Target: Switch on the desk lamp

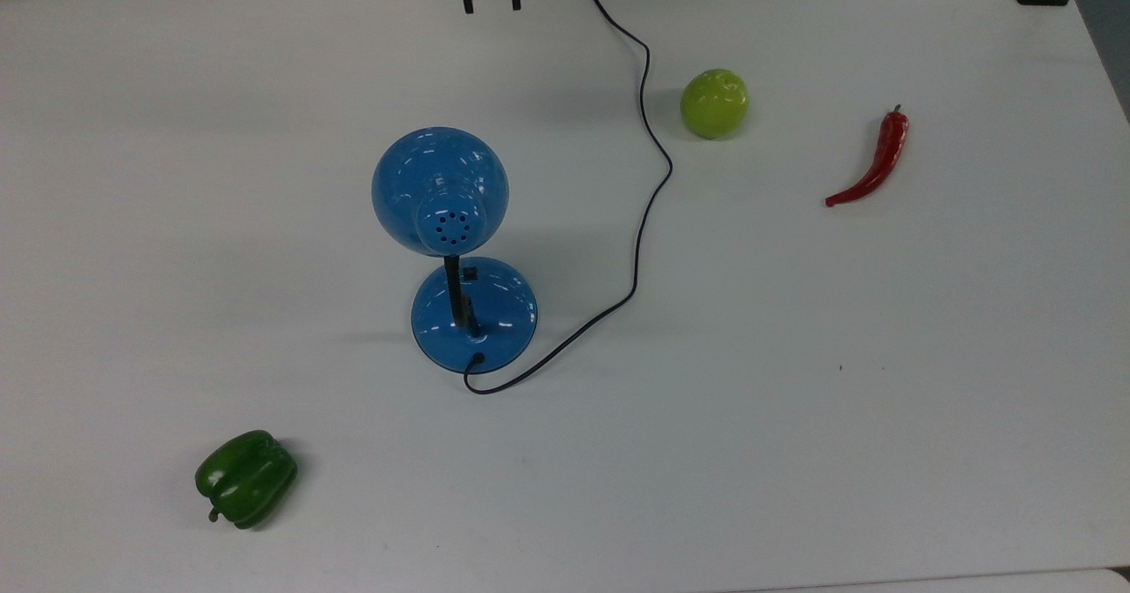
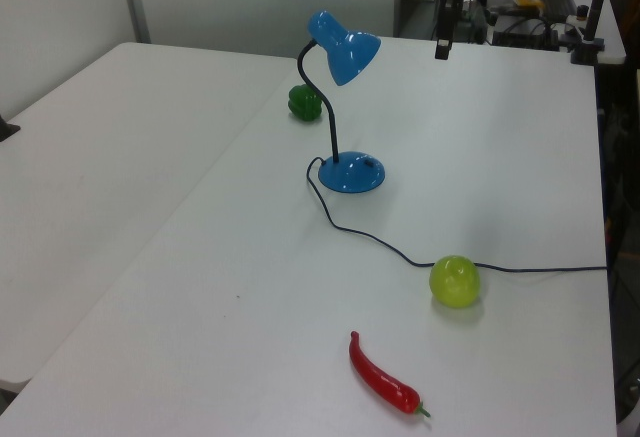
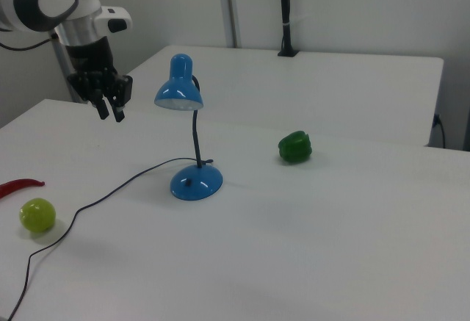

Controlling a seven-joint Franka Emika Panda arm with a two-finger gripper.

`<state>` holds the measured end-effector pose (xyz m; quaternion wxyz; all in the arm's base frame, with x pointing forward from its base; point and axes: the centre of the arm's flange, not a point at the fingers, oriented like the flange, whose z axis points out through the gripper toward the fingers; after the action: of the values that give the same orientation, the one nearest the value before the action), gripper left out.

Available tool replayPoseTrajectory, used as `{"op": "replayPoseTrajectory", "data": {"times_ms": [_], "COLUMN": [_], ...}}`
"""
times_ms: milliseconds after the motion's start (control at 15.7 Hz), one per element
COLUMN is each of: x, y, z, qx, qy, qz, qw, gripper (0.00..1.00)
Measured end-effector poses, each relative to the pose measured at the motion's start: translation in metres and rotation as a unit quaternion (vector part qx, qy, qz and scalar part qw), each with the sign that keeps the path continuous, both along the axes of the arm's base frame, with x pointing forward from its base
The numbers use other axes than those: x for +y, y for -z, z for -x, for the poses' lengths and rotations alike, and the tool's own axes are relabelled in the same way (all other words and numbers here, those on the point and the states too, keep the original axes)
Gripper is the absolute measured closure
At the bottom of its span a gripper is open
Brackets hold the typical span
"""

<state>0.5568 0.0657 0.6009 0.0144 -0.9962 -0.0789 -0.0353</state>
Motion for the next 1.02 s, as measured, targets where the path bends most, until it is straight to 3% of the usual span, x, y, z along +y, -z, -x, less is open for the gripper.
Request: {"op": "replayPoseTrajectory", "data": {"times_ms": [127, 446, 574, 1020], "x": [0.000, 0.000, 0.000, 0.001], "y": [0.002, 0.006, 0.008, 0.031], "z": [0.000, 0.000, 0.000, -0.003], "qx": [0.001, 0.006, 0.007, 0.014], "qy": [-0.006, -0.016, -0.017, -0.019], "qz": [0.000, -0.001, -0.001, 0.000], "qw": [1.0000, 0.9998, 0.9998, 0.9997], "gripper": [0.83, 0.87, 0.99, 0.99]}}
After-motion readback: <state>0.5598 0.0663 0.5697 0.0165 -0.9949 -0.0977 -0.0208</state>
